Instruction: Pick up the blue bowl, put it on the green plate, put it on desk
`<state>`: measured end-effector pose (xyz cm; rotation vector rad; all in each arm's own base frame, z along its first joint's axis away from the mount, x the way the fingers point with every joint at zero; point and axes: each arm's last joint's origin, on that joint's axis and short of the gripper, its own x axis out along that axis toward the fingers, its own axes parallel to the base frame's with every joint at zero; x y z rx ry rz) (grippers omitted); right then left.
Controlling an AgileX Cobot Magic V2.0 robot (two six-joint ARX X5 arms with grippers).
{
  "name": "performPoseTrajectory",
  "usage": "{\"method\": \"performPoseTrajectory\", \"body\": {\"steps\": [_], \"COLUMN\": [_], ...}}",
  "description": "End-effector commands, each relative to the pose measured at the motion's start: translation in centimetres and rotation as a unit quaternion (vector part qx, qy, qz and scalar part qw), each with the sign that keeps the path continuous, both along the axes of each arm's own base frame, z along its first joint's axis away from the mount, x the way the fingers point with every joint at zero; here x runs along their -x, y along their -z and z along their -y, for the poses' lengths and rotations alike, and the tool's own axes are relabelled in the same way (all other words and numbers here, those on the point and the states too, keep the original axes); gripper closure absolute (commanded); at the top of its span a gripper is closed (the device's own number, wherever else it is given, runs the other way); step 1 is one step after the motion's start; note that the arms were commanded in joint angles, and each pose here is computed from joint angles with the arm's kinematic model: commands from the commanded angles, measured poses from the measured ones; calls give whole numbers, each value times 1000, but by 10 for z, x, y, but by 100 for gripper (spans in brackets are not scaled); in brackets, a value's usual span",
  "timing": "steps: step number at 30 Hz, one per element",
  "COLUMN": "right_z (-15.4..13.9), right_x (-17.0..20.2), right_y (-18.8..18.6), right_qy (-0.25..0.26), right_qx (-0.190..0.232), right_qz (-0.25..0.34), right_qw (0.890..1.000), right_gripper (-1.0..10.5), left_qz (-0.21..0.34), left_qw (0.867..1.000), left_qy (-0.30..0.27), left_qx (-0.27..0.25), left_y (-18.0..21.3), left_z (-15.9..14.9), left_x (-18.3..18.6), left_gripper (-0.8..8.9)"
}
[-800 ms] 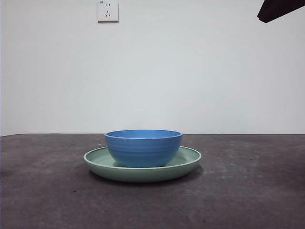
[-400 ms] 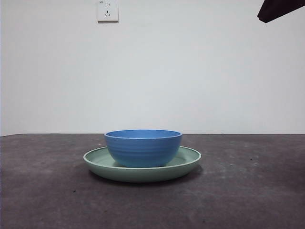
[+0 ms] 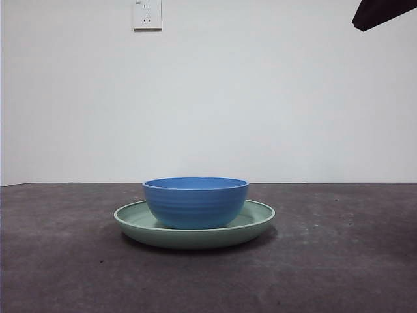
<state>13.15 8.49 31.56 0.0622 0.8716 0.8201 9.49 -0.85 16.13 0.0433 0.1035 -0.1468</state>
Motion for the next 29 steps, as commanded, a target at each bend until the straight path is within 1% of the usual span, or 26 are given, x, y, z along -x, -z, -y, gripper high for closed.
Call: {"method": "performPoseTrajectory", "body": {"steps": [1, 3, 29], "right_z": [-2, -2, -2], "right_x": [-1, -1, -1], "right_y": [-1, -1, -1], "right_qy": [-7, -7, -7], "right_qx": [0, 0, 0], "right_qz": [5, 5, 5], "right_qw": [1000, 1000, 1000], "right_gripper": [938, 938, 938], "left_qz": [-21, -36, -35], "left_qw": [1000, 999, 999], "left_qy": [-2, -2, -2], "left_qx": [1, 1, 1], "left_y": [9, 12, 12], "left_z": [0, 0, 0], "left_x": [-1, 0, 0], "left_gripper": [805, 805, 805]}}
